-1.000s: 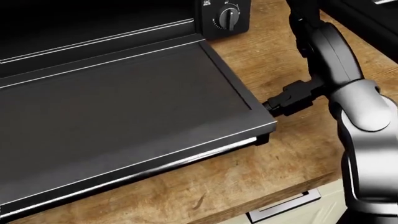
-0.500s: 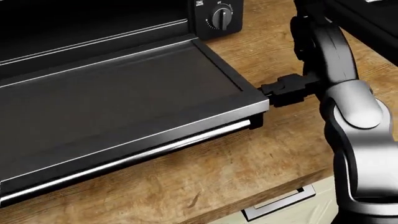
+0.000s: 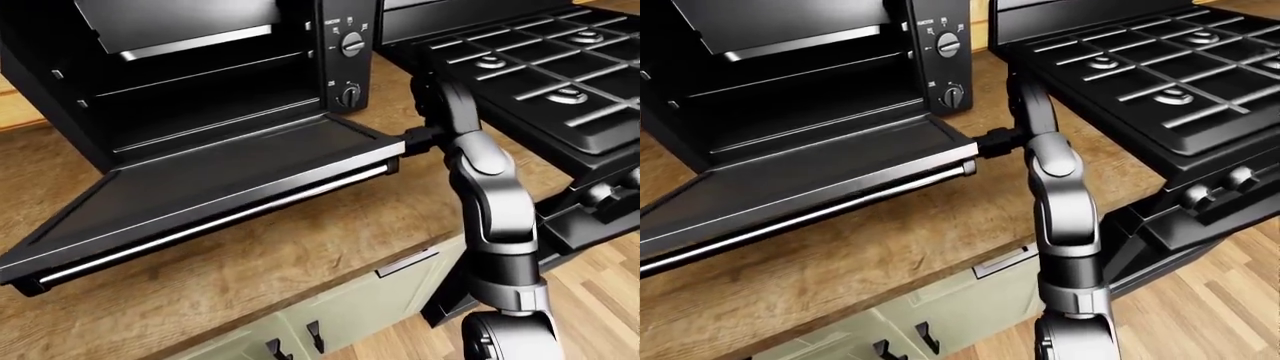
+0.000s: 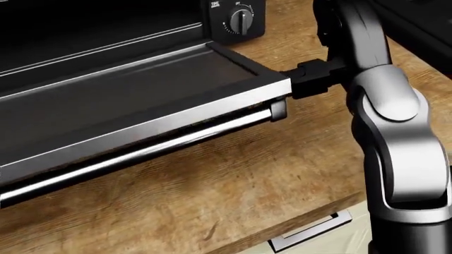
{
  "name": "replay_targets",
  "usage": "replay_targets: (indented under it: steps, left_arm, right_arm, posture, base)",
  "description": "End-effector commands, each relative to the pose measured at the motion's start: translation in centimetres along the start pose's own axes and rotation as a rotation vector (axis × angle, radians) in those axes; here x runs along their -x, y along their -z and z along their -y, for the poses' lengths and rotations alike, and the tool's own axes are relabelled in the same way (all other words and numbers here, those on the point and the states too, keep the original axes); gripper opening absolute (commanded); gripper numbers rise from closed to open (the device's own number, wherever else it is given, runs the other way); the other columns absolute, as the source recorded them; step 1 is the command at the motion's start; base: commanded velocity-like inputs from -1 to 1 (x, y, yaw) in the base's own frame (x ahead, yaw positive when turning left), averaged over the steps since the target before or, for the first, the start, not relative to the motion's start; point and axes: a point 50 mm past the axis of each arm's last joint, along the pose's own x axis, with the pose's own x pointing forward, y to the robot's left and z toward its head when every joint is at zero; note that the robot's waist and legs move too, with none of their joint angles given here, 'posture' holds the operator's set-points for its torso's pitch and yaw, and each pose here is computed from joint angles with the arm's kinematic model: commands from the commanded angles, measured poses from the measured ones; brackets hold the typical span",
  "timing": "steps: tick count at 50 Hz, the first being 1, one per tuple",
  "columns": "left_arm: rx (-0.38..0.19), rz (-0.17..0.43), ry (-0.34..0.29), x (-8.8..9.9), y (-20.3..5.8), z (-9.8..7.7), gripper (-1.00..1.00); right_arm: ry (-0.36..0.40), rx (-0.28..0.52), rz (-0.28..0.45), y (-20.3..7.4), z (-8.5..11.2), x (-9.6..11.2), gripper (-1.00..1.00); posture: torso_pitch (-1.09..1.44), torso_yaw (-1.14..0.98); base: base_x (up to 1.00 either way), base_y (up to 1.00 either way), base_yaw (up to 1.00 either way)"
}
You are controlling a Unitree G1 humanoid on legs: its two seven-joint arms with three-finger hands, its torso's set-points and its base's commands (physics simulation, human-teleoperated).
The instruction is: Close the toaster oven door.
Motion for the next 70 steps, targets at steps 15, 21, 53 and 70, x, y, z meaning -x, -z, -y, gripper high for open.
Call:
replay_targets:
  steps: [15, 21, 53, 70]
  left_arm:
    - [-0.006, 0.100, -0.005, 0.2, -2.3, -0.3, 1.00]
    - [-0.005, 0.098, -0.005, 0.2, -2.3, -0.2, 1.00]
    - [-0.002, 0.100, -0.011, 0.2, -2.3, -0.5, 1.00]
    - [-0.002, 0.101, -0.010, 0.2, -2.4, -0.5, 1.00]
  right_arm:
    - [-0.063, -0.040, 0.181, -4.6, -2.4, -0.6, 1.00]
    - [-0.035, -0.093, 0.172, -5.3, -2.6, -1.2, 1.00]
    - [0.206, -0.190, 0.290, -8.1, -2.4, -3.2, 1.00]
    - [0.108, -0.222, 0.292, -9.0, -3.6, -2.9, 1.00]
  posture:
    - [0.00, 0.00]
    - [0.00, 0.00]
    - [0.00, 0.00]
    - [0.00, 0.00]
  base:
    - [0.00, 0.00, 0.00]
    - [0.00, 0.00, 0.00]
    - [0.00, 0.00, 0.00]
    - [0.00, 0.00, 0.00]
